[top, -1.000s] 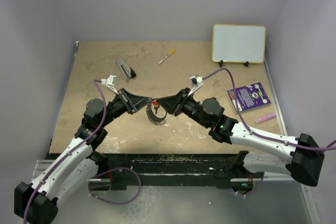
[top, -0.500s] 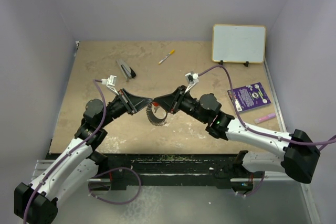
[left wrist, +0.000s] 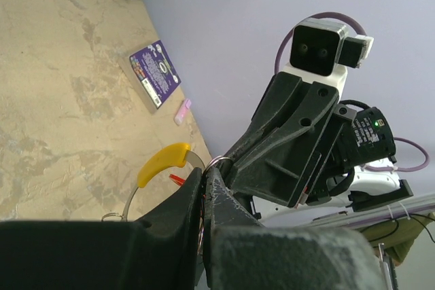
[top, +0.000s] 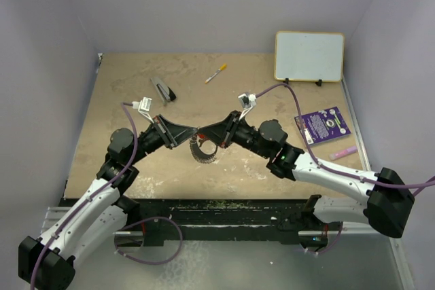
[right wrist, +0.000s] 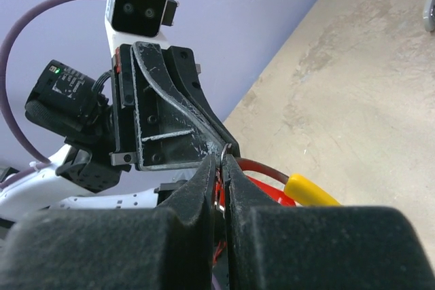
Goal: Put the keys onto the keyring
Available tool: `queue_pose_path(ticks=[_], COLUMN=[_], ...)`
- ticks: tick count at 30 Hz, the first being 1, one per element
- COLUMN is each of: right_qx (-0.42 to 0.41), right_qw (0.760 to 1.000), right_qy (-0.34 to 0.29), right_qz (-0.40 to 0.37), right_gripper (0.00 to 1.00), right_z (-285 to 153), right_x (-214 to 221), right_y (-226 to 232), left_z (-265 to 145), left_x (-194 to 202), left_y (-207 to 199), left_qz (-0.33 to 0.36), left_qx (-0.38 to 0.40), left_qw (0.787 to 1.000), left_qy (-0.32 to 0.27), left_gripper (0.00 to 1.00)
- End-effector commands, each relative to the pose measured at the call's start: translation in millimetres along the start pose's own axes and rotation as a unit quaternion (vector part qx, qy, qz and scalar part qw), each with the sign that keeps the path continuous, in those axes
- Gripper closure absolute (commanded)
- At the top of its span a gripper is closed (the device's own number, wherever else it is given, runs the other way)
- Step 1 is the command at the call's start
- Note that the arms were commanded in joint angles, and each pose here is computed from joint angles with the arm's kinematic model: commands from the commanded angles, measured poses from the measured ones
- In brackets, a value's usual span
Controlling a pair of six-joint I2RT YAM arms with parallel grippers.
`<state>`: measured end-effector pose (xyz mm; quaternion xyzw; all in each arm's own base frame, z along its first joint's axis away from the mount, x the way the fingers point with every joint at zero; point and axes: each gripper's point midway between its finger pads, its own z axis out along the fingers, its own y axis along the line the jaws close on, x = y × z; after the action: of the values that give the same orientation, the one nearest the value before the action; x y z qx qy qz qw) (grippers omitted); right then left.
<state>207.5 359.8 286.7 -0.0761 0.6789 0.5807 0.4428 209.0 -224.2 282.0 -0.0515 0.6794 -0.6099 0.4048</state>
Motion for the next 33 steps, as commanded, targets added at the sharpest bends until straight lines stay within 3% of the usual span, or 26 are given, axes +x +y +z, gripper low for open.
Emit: queue_pose_path(ticks=[1,8,12,17,23,28,33], right_qx=[-0.064,-0.097,-0.108,-0.110,-0.107,-0.082,-0.072], right_qw=[0.997,0.994,0.993,0.994,0.994,0.996,0.997], right_qy=[-0.036,-0.041,-0.030,-0.008,0.025,0.006,0.007], right_qz=[0.001,0.018,0.024,0.027,0.026,0.023,0.013], right_gripper=[0.93,0.90,1.00,1.00,0.89,0.76,0.76], right_z=[-1.0,-8.0,-8.2,-5.2,-2.9,-13.5,-19.7], right_x=[-29.1,-33.7,-30.3,-21.6,-8.6,-16.7,-24.0], right_y=[36.4,41.3,43.2,40.9,35.8,30.4,35.9], left_z=[-1.4,-2.7,-2.8,-2.7,-4.0,-5.0,-4.4], left_x=[-6.4,1.7,3.5,0.7,0.2,1.5,2.5], left_y=[-28.5,-30.9,-31.0,-37.6,-44.4,-47.1,-44.2], left_qz=[0.034,0.048,0.055,0.066,0.073,0.080,0.081], left_qx=[0.052,0.070,0.074,0.085,0.098,0.106,0.103], left_qw=[0.998,0.996,0.995,0.994,0.992,0.991,0.991], left_qy=[0.002,0.023,0.027,0.024,0.025,0.029,0.030], left_gripper=[0.96,0.96,0.96,0.96,0.96,0.96,0.96])
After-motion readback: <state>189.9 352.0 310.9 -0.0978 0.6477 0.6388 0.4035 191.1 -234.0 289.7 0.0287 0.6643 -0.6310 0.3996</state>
